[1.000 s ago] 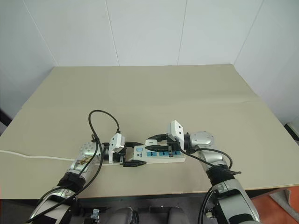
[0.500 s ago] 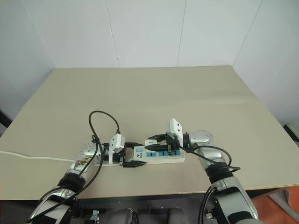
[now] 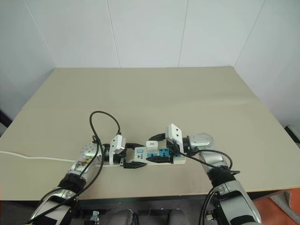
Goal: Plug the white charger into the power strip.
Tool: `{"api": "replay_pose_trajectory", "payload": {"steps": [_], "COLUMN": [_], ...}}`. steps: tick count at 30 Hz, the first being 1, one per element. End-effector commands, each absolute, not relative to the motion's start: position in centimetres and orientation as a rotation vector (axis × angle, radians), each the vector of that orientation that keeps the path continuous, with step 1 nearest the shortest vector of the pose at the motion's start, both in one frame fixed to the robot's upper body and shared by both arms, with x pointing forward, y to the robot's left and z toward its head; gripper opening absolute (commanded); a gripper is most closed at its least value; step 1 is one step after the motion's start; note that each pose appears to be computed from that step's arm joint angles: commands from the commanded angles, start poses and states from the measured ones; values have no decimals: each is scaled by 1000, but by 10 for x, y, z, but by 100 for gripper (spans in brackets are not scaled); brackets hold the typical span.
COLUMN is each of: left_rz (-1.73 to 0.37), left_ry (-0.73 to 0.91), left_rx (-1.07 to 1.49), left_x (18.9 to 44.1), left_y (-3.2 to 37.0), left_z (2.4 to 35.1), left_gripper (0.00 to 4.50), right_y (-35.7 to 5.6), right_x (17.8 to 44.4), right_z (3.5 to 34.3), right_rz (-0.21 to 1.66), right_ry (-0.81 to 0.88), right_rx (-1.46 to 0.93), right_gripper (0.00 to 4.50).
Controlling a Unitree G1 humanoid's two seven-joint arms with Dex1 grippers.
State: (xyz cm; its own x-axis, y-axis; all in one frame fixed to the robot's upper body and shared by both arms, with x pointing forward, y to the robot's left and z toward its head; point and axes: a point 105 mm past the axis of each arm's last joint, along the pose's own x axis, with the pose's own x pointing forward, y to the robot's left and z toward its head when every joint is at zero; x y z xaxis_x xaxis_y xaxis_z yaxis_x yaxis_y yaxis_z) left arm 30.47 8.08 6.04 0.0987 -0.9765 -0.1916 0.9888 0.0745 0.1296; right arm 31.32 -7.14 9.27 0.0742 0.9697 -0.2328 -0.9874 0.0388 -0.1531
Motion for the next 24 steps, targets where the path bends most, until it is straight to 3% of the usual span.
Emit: {"api": "replay_pose_trajectory", "payload": {"steps": [1, 3, 12, 17, 24], "left_rz": [-1495, -1504, -1446, -1441, -1340], "left_ry": [87, 89, 14, 34, 94], "left_rx": [258, 261, 310, 348, 393], "left_x": [306, 306, 308, 293, 288], "left_y": [84, 88, 116, 145, 191], "left_z": [65, 70, 104, 124, 146], "left_gripper": [400, 448, 448, 448, 448], "right_y": [-79, -79, -94, -141, -217], "right_x": [306, 305, 311, 291, 253], "right_z": [68, 69, 94, 128, 152], "right_rz": [1499, 1500, 1421, 1316, 1144], "right_ry": [184, 177, 83, 18, 95], "right_rx": [-302, -306, -342, -388, -446], "right_gripper": [450, 450, 450, 450, 450]}}
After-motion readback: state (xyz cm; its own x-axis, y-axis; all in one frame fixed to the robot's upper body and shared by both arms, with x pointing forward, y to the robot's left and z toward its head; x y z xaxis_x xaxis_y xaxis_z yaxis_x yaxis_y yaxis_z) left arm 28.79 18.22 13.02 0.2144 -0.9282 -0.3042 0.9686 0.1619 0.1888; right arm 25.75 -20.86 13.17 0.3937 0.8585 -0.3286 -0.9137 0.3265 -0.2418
